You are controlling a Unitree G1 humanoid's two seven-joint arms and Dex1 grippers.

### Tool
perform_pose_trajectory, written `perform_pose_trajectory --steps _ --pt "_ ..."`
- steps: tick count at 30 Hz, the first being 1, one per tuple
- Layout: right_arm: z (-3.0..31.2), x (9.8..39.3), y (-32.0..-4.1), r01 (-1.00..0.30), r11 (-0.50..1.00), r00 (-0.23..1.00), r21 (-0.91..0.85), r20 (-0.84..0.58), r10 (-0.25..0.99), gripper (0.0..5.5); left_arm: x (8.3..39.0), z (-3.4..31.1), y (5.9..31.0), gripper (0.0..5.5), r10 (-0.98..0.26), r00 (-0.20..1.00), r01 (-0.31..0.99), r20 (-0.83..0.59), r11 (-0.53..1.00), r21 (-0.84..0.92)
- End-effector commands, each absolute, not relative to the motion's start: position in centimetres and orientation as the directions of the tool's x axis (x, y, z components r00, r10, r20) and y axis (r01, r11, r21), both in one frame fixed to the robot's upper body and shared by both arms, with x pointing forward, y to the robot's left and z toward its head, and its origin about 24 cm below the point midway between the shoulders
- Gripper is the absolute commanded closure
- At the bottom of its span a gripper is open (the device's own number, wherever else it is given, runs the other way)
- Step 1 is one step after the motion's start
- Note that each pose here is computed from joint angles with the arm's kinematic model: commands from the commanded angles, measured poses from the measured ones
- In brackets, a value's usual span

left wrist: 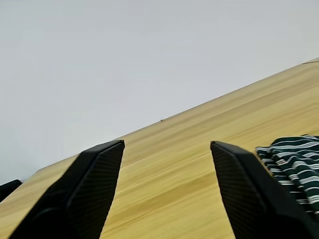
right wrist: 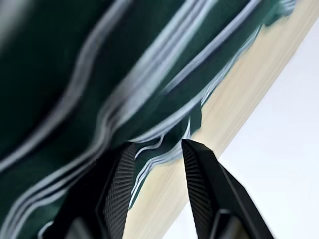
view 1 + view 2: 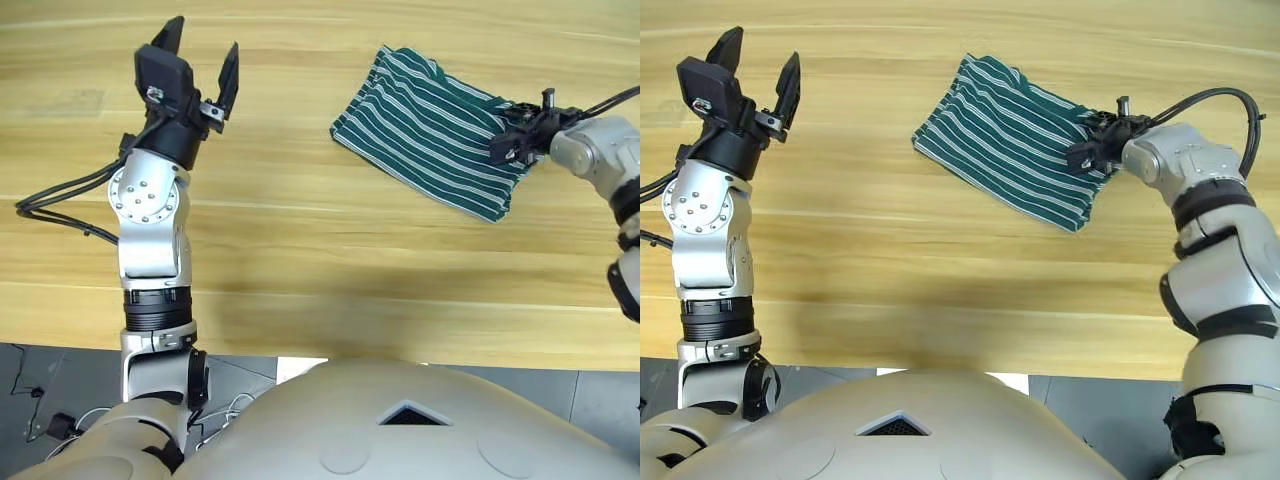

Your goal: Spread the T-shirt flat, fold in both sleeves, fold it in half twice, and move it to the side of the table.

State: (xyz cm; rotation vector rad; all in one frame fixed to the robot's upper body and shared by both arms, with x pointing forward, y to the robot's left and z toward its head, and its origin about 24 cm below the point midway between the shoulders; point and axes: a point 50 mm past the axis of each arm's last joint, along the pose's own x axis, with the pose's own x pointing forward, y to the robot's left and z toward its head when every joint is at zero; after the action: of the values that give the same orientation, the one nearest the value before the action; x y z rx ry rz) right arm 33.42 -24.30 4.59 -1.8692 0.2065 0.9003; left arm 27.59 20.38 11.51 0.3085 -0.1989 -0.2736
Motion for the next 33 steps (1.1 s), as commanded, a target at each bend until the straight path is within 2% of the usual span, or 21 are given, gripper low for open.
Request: perform_pose_trajectory --steps 1,4,9,20,22,24,26,28,29,32,33 --pt "2.7 22.8 -15.5 -0.482 -0.571 0.243 -0.665 -0.728 0.641 3.78 27.5 11.2 19.9 2.29 -0.306 0.943 0.246 0.129 0.905 0.348" --pt "5.0 21.0 -12.8 -0.436 -0.530 0.167 -0.727 -0.645 0.746 3.78 27.6 11.2 19.4 2.29 -0.326 0.936 0.261 0.129 0.895 0.362" --pt "5.8 19.0 -11.3 -0.434 -0.524 0.116 -0.733 -0.622 0.774 3.78 27.6 11.6 18.9 2.29 -0.349 0.927 0.276 0.140 0.883 0.380" --pt "4.9 18.8 -11.5 -0.508 -0.495 0.147 -0.705 -0.637 0.756 3.78 26.9 11.0 18.7 2.29 -0.344 0.930 0.278 0.127 0.888 0.365" --pt "5.2 19.0 -11.8 -0.560 -0.422 0.161 -0.713 -0.593 0.789 3.78 26.5 10.9 19.1 2.29 -0.351 0.930 0.282 0.113 0.874 0.395" --pt "6.0 18.9 -12.4 -0.638 -0.268 0.179 -0.722 -0.477 0.860 3.78 25.4 11.1 20.3 2.29 -0.375 0.920 0.284 0.113 0.838 0.465" --pt "6.6 18.2 -13.5 -0.683 -0.127 0.214 -0.720 -0.363 0.907 3.78 23.6 11.9 22.0 2.29 -0.417 0.901 0.269 0.121 0.756 0.597" --pt "6.5 17.1 -15.3 -0.702 -0.060 0.248 -0.710 -0.323 0.913 3.78 21.4 12.0 23.6 2.29 -0.492 0.870 0.254 0.031 0.500 0.828" --pt "6.2 16.6 -16.1 -0.709 -0.048 0.258 -0.704 -0.323 0.911 3.78 20.4 11.6 24.2 2.29 -0.525 0.850 0.273 -0.044 0.367 0.889" --pt "5.4 15.2 -18.0 -0.690 -0.074 0.272 -0.720 -0.353 0.895 3.78 17.8 9.8 25.2 2.29 -0.585 0.774 0.354 -0.241 0.085 0.931" --pt "5.1 14.9 -18.5 -0.676 -0.095 0.272 -0.730 -0.368 0.889 3.58 17.1 9.3 25.4 2.26 -0.598 0.746 0.377 -0.293 0.016 0.926"
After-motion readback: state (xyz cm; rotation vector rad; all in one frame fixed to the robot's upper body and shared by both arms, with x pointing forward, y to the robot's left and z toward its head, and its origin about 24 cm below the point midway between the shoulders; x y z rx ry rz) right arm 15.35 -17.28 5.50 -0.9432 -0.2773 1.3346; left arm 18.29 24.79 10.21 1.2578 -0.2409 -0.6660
